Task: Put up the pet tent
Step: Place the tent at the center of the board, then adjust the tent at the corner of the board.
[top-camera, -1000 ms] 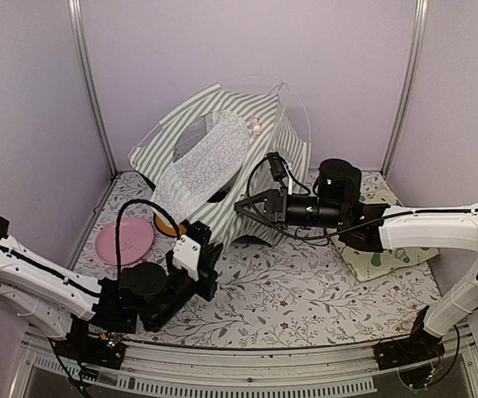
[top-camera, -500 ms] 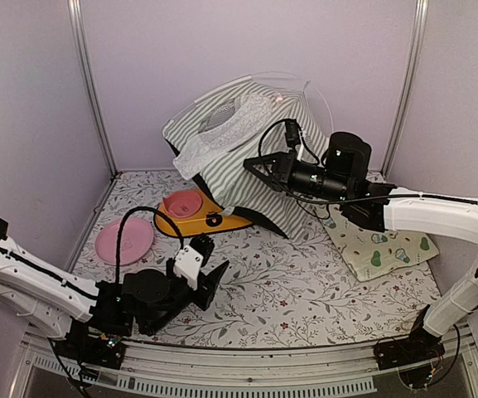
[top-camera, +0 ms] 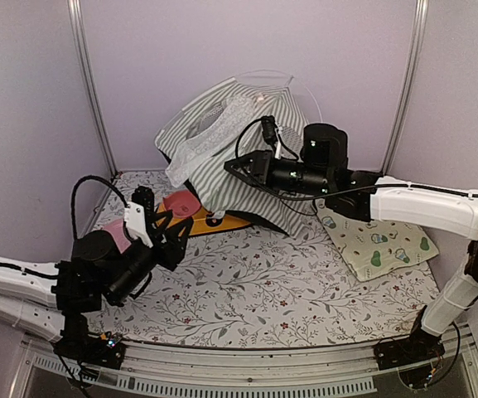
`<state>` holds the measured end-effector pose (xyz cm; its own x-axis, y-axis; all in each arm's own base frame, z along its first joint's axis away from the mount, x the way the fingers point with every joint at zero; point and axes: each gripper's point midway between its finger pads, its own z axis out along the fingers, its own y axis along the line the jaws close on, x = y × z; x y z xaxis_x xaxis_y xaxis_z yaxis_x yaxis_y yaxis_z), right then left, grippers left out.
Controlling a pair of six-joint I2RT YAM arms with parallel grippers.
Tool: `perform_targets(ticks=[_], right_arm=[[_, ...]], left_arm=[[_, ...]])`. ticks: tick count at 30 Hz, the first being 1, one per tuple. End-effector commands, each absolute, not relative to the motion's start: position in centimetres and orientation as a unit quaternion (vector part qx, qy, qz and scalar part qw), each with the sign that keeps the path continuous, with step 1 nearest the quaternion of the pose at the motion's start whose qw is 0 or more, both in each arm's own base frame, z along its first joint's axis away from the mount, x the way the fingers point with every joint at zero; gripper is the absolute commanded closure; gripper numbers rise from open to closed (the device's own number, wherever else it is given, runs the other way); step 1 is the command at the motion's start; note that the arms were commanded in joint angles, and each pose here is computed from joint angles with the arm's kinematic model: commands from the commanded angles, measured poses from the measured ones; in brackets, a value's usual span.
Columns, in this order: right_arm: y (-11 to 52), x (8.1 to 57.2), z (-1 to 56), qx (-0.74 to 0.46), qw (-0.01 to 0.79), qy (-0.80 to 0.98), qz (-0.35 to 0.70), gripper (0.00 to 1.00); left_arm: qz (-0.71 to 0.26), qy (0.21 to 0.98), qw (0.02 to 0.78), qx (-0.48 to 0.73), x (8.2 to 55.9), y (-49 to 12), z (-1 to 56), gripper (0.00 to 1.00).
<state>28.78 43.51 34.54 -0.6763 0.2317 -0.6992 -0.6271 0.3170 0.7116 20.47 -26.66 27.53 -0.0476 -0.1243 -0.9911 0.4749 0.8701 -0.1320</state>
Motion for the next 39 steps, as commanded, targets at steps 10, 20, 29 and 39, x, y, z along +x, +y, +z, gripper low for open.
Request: perform_targets(ticks=[10,20,29,39], right_arm=[[43.0,25.5,32.0,-0.280,0.389,0.744,0.465,0.01],[34.8,28.8,30.3,-0.194,0.432,0.787,0.395,0.01],[28.5,31.8,28.2,-0.117,0.437,0.811,0.372,0.01],[25.3,32.8,29.3,-0.093,0.463,0.813,0.341,0.01]], left_arm=[[-0.183,0.744,0.642,0.005,25.8,-20.9,31.5,0.34],[-0.178,0.751,0.633,0.064,28.3,-23.1,33.3,0.36],[-0.185,0.794,0.567,0.115,30.7,-26.9,29.7,0.45],[-0.205,0.793,0.556,0.141,34.1,-32.7,30.0,0.91]])
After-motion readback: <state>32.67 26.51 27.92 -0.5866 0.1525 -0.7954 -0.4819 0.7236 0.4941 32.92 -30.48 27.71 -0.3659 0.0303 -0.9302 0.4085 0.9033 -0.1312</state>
